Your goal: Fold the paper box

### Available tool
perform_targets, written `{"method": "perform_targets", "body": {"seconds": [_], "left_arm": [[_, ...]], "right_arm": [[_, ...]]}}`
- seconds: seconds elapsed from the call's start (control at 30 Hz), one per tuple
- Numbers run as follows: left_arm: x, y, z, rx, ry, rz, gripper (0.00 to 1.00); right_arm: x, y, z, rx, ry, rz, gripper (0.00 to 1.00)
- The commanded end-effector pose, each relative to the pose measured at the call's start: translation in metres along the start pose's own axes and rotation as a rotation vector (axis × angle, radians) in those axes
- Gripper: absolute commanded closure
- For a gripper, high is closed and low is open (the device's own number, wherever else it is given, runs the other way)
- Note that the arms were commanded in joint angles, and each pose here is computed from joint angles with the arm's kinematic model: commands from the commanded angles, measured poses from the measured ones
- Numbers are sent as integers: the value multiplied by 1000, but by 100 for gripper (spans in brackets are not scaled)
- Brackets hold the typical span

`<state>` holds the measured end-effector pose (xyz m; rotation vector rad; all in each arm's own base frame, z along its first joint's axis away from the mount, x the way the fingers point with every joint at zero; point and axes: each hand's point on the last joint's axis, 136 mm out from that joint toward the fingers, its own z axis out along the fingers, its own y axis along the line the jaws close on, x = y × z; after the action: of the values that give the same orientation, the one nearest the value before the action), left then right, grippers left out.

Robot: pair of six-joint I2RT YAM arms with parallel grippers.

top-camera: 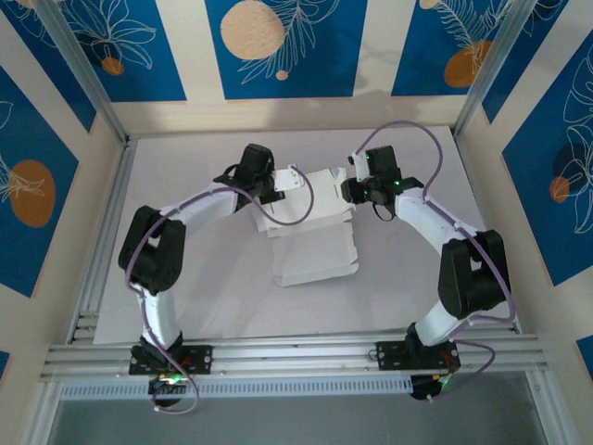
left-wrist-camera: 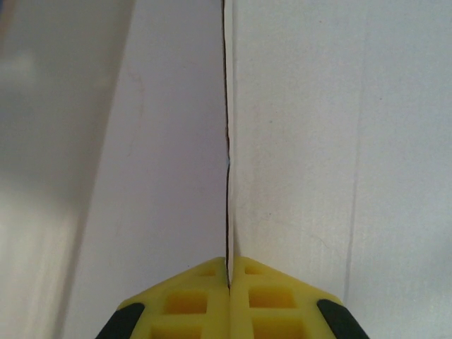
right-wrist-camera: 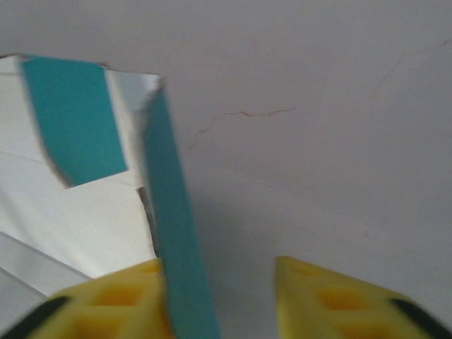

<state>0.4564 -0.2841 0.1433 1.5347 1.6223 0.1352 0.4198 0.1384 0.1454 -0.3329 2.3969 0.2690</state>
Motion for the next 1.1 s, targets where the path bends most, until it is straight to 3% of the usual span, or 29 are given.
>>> {"method": "perform_targets", "body": {"seconds": [0.0, 0.3, 0.47, 0.63, 0.73, 0.8, 1.07], "left_arm": [[-27, 18, -14, -200, -16, 127, 100], [-50, 3, -14, -436, 82, 299, 100], [-55, 7, -13, -555, 132, 368, 100], [-61, 24, -23, -677, 161, 382, 100], [-65, 17, -21, -682, 157, 413, 100], [-66, 8, -17, -669, 155, 423, 100], [-68, -25, -6, -665, 150, 483, 100]], "right_arm": [[9, -2, 0, 22, 70, 120, 51], [20, -12, -39, 20, 39, 378, 50], [20, -25, -66, 7, -41, 488, 56], [17, 2, -80, -179, -17, 489, 69], [21, 27, -77, -302, 13, 497, 84], [25, 36, -66, -366, 52, 534, 98], [52, 17, -5, -286, 163, 655, 100]]}}
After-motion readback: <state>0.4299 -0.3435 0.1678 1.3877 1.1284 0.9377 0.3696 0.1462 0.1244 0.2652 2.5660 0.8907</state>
